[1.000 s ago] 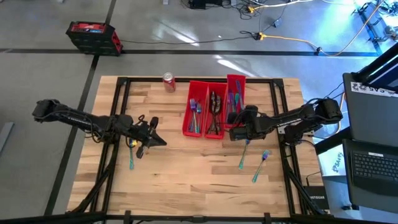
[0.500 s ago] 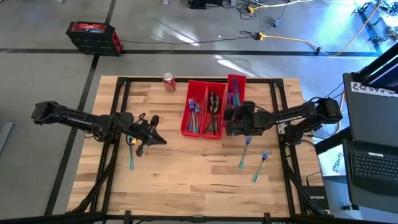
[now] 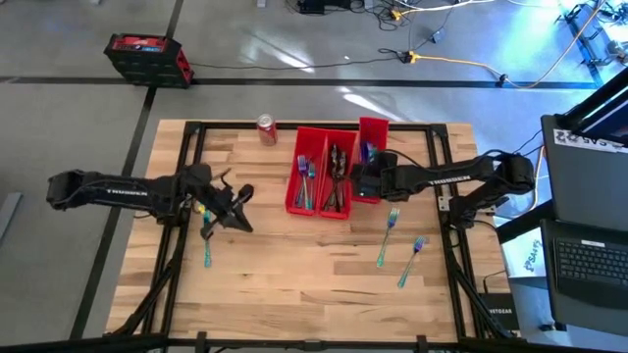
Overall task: Sort silverware
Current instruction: Put the right purple table knife into the right red bin, then put the purple table knife into the right red bin
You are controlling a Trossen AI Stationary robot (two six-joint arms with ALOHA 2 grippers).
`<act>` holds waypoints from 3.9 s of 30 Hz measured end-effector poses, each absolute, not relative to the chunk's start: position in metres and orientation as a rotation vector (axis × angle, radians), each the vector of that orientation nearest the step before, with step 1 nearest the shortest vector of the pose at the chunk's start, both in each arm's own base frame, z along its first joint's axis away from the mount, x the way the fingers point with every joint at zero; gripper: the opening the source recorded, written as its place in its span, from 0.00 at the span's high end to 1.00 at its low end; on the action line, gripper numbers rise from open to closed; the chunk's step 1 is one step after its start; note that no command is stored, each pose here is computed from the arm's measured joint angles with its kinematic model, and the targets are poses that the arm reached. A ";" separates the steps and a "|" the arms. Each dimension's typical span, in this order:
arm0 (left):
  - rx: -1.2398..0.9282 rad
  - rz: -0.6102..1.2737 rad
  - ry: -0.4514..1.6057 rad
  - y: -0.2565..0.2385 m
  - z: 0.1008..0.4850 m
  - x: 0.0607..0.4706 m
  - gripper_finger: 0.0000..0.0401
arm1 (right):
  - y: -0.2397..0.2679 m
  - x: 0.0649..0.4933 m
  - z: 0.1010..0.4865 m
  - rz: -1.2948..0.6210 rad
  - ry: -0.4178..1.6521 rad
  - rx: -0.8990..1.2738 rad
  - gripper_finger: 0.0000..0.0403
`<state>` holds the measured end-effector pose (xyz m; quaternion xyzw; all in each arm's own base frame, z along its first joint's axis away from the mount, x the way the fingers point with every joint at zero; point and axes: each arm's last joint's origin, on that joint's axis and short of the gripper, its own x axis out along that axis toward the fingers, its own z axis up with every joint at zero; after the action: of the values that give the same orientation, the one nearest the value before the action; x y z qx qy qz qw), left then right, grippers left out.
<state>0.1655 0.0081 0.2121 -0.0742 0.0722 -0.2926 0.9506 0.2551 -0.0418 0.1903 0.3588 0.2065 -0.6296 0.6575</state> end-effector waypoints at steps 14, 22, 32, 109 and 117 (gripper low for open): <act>-0.136 -0.553 0.129 0.032 0.212 0.161 1.00 | -0.053 0.269 0.195 -1.461 0.536 0.866 0.81; -0.127 -0.545 0.129 0.032 0.211 0.162 1.00 | -0.058 0.270 0.192 -1.467 0.564 0.845 0.76; -0.182 -0.374 0.149 0.036 0.210 0.163 1.00 | -0.043 0.282 0.238 -1.391 0.618 0.622 0.73; -0.696 0.423 1.680 -0.087 0.152 0.161 1.00 | 0.027 0.290 0.266 -1.094 0.774 0.102 0.72; -0.683 0.417 1.731 -0.094 0.160 0.158 1.00 | 0.027 0.290 0.266 -1.093 0.769 0.105 0.72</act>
<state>0.1579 -0.0937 0.1596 -0.2922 0.7401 0.1784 0.5788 0.2900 0.0266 0.2659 0.0488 0.3566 -0.5065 0.7835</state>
